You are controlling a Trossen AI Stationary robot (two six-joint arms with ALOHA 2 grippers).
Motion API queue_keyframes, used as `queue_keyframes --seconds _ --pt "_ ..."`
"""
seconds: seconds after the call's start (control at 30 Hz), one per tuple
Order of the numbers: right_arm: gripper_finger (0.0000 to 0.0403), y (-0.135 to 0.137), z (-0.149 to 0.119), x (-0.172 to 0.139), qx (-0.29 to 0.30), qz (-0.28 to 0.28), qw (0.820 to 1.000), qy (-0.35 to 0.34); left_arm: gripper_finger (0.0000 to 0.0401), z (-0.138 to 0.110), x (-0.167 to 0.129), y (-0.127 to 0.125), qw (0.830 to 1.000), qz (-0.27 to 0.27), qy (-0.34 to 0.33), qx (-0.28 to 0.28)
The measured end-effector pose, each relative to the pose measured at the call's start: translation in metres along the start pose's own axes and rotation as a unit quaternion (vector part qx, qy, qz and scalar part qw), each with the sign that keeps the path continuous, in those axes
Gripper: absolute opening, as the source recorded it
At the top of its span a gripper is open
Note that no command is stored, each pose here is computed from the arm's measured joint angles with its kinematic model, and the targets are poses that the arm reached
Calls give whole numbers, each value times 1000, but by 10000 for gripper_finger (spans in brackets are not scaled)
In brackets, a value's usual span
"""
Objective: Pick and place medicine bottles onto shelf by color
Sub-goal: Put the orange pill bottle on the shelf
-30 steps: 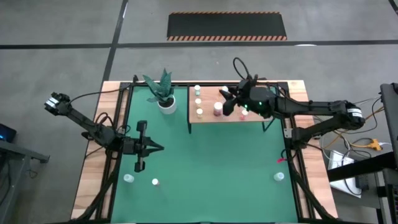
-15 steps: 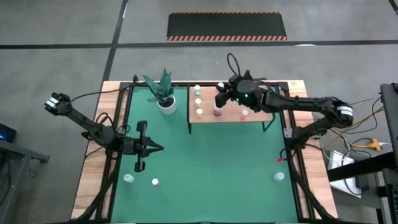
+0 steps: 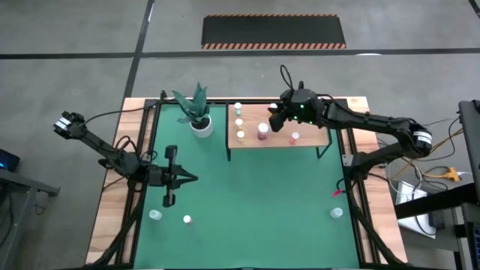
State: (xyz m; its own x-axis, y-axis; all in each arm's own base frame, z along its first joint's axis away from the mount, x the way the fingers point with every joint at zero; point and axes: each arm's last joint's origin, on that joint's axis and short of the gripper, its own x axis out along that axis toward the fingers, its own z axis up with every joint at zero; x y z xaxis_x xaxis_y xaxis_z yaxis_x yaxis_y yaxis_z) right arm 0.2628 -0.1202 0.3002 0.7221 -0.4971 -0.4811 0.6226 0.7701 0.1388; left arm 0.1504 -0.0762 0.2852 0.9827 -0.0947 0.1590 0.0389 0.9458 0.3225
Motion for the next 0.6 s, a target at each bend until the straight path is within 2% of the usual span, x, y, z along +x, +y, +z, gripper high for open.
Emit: queue_keyframes --seconds 0.27,0.6 --pt "107 1 -12 -25 -2 -9 999 37 0 -2 -1 1 1000 17 9 13" --pt "107 -9 -31 -60 -33 -14 999 1 0 -3 -1 0 1000 17 11 15"
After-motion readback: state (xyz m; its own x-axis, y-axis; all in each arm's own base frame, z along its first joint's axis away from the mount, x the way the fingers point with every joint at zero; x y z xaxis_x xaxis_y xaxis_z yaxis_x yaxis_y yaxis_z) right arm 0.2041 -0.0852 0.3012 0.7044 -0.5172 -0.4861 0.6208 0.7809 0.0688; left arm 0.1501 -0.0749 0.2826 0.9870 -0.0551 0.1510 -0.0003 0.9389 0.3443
